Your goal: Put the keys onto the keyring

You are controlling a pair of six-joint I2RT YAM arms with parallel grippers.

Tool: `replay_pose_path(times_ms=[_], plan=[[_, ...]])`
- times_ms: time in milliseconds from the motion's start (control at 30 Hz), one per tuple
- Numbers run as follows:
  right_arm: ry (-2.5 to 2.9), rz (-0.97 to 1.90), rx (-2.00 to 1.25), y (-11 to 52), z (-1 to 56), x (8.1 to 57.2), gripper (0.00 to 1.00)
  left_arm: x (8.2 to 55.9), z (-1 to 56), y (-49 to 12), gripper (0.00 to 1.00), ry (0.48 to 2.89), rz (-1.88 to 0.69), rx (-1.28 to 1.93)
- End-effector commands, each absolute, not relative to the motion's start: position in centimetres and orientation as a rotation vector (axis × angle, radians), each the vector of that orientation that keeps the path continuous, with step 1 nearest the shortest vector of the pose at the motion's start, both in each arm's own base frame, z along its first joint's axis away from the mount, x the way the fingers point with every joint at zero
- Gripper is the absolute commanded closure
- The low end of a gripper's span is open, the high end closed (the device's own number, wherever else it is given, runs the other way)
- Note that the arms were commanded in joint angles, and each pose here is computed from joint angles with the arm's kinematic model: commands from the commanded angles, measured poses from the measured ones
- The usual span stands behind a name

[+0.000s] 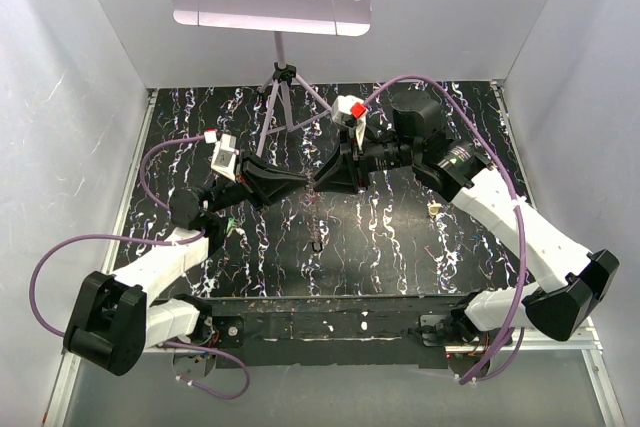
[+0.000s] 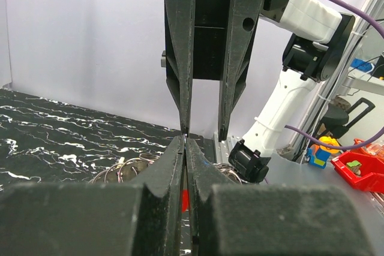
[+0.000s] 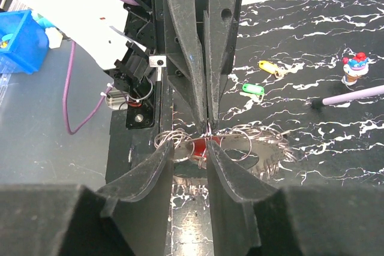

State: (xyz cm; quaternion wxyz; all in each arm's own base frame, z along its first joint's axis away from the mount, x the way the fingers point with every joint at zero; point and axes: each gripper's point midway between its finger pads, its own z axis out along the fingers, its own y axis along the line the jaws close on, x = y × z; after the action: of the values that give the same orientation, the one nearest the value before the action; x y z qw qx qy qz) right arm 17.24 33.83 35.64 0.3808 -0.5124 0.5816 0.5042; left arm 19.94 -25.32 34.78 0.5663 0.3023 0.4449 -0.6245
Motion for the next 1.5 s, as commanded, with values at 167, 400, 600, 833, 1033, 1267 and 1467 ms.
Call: replay_pose_path(times_ms=[167,400,600,833,1033,1267,1467], plan=[[1.483,1.302,-1.29,34.6,35.7,17.9,0.65,18.4,38.5,-24.4,1.0,0.837,-1.418,0.721],[1.489,1.317,-1.287,35.0,35.6,18.2,0.68,18.2,38.4,-24.3,1.0,0.835,-1.423,0.714],[1.52,1.272,-1.256,35.0,35.3,19.0,0.58,18.0,38.5,-24.1,1.0,0.827,-1.425,0.71],[1.487,1.287,-1.267,34.4,35.9,18.8,0.56,17.8,38.4,-24.1,1.0,0.825,-1.421,0.713],[1.46,1.333,-1.297,34.7,35.9,18.2,0.67,17.7,38.6,-23.9,1.0,0.817,-1.42,0.703],[1.45,1.343,-1.314,35.1,35.8,18.1,0.74,17.5,38.7,-23.8,1.0,0.814,-1.42,0.698],[1.434,1.357,-1.331,35.4,35.8,17.8,0.78,17.5,38.7,-23.8,1.0,0.815,-1.424,0.693]])
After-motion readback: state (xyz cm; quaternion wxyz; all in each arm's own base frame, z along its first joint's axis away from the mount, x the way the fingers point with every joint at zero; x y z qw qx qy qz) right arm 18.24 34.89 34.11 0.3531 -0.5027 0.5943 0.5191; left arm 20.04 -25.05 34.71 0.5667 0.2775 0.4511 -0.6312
